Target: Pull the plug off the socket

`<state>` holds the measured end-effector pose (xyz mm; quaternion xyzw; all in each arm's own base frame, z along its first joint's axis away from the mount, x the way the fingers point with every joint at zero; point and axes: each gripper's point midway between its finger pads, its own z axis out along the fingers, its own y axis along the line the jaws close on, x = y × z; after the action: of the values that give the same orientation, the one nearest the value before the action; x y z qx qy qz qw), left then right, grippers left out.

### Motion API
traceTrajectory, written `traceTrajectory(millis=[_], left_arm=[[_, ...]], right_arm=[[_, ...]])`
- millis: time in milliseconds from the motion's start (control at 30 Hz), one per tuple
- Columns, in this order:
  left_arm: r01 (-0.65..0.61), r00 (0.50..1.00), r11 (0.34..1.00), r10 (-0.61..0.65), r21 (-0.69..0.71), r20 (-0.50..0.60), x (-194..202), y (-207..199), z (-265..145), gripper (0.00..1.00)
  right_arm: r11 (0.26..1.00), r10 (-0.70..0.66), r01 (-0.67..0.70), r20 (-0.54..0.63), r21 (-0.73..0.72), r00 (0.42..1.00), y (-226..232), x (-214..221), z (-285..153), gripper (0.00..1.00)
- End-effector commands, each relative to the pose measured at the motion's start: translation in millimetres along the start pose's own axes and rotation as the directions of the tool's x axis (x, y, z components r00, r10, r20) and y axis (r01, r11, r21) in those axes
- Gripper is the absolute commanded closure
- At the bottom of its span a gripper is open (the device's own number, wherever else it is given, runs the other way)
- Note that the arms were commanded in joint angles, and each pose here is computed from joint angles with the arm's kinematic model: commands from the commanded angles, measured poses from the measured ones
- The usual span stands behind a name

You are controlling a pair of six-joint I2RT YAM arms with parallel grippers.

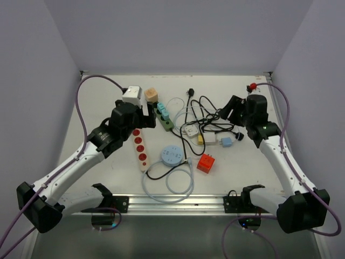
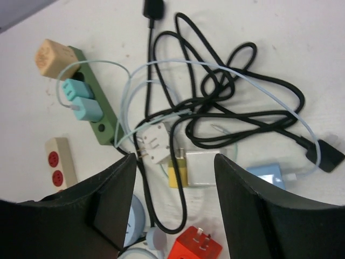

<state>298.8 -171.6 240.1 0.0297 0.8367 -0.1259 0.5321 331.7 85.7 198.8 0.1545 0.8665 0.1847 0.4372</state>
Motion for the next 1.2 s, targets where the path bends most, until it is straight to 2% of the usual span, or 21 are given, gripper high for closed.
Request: traceTrajectory(millis=[0,67,100,167,267,300,367,400,433,467,533,633,733,933,1033,1067,1100,1167], left_arm=[[-0.019,0.996,0.998,0.014,0.054,0.087,-50.4,-14.8,-9.2,0.0],[-0.037,0.991,0.999,0.036,0.006,0.131,-67.7,-6.9,-14.7,0.0],[-0.039,0.988,0.999,0.041,-0.019,0.146,-72.5,-2.0,-17.4,0.0],[-0.046,0.982,0.993,0.064,-0.105,0.176,-77.4,15.6,-22.6,0.0],[-0.045,0.977,0.978,0.086,-0.203,0.197,-70.4,38.3,-26.5,0.0],[-0.024,0.97,0.973,0.078,-0.23,0.229,-73.6,46.8,-35.3,0.0],[-0.007,0.962,0.947,0.094,-0.321,0.258,-66.1,69.0,-42.2,0.0],[0.015,0.948,0.945,0.089,-0.326,0.304,-71.7,75.1,-54.2,0.0],[0.023,0.941,0.944,0.091,-0.329,0.327,-71.3,78.1,-56.7,0.0],[0.031,0.935,0.943,0.09,-0.332,0.343,-73.5,80.6,-61.2,0.0],[0.05,0.919,0.952,0.075,-0.303,0.388,-78.4,79.9,-68.7,0.0],[0.03,0.922,0.957,0.085,-0.29,0.377,-77.5,76.7,-67.4,0.0],[0.01,0.933,0.96,0.092,-0.281,0.346,-74.7,72.1,-61.2,0.0],[-0.009,0.938,0.969,0.093,-0.247,0.334,-73.9,64.3,-57.3,0.0],[-0.009,0.937,0.97,0.093,-0.242,0.337,-74.2,63.9,-58.5,0.0],[-0.007,0.937,0.971,0.091,-0.239,0.338,-74.5,63.7,-58.8,0.01],[-0.009,0.937,0.971,0.092,-0.238,0.338,-74.4,63.5,-58.8,0.01],[-0.008,0.936,0.971,0.091,-0.238,0.34,-74.7,63.5,-59.0,0.0]], right_arm=[[0.982,-0.091,0.1,0.058,-0.161,0.994,49.9,-20.4,-6.8,0.37],[0.96,-0.179,0.182,0.032,-0.212,0.983,72.0,-11.0,9.6,0.39],[0.932,-0.247,0.249,0.041,-0.265,0.968,105.0,-7.9,6.4,0.39],[0.884,-0.379,0.367,0.016,-0.29,0.925,138.1,9.6,25.2,0.39],[0.842,-0.448,0.43,0.024,-0.326,0.894,171.5,15.8,43.4,0.43],[0.832,-0.478,0.446,-0.019,-0.33,0.878,175.6,35.7,64.0,0.44],[0.812,-0.489,0.46,0.01,-0.359,0.872,195.6,35.1,81.1,0.48],[0.807,-0.507,0.472,-0.007,-0.356,0.862,201.1,43.7,92.7,0.48],[0.808,-0.537,0.484,-0.083,-0.336,0.839,192.3,65.7,117.8,0.49],[0.8,-0.547,0.498,-0.067,-0.334,0.834,204.0,60.1,127.6,0.49],[0.787,-0.582,0.521,-0.118,-0.331,0.804,204.1,85.7,154.7,0.5],[0.752,-0.628,0.573,-0.091,-0.325,0.773,221.1,91.3,170.6,0.5],[0.731,-0.673,0.635,-0.107,-0.25,0.732,215.4,102.4,190.2,0.43],[0.711,-0.699,0.662,-0.13,-0.236,0.704,209.5,120.8,208.1,0.47],[0.715,-0.696,0.662,-0.13,-0.225,0.707,207.4,123.4,210.5,0.57],[0.715,-0.697,0.668,-0.138,-0.207,0.703,199.8,130.3,211.2,0.65],[0.718,-0.693,0.666,-0.118,-0.202,0.711,201.9,124.2,207.0,0.79],[0.72,-0.691,0.669,-0.11,-0.182,0.714,198.9,123.1,205.8,0.92]])
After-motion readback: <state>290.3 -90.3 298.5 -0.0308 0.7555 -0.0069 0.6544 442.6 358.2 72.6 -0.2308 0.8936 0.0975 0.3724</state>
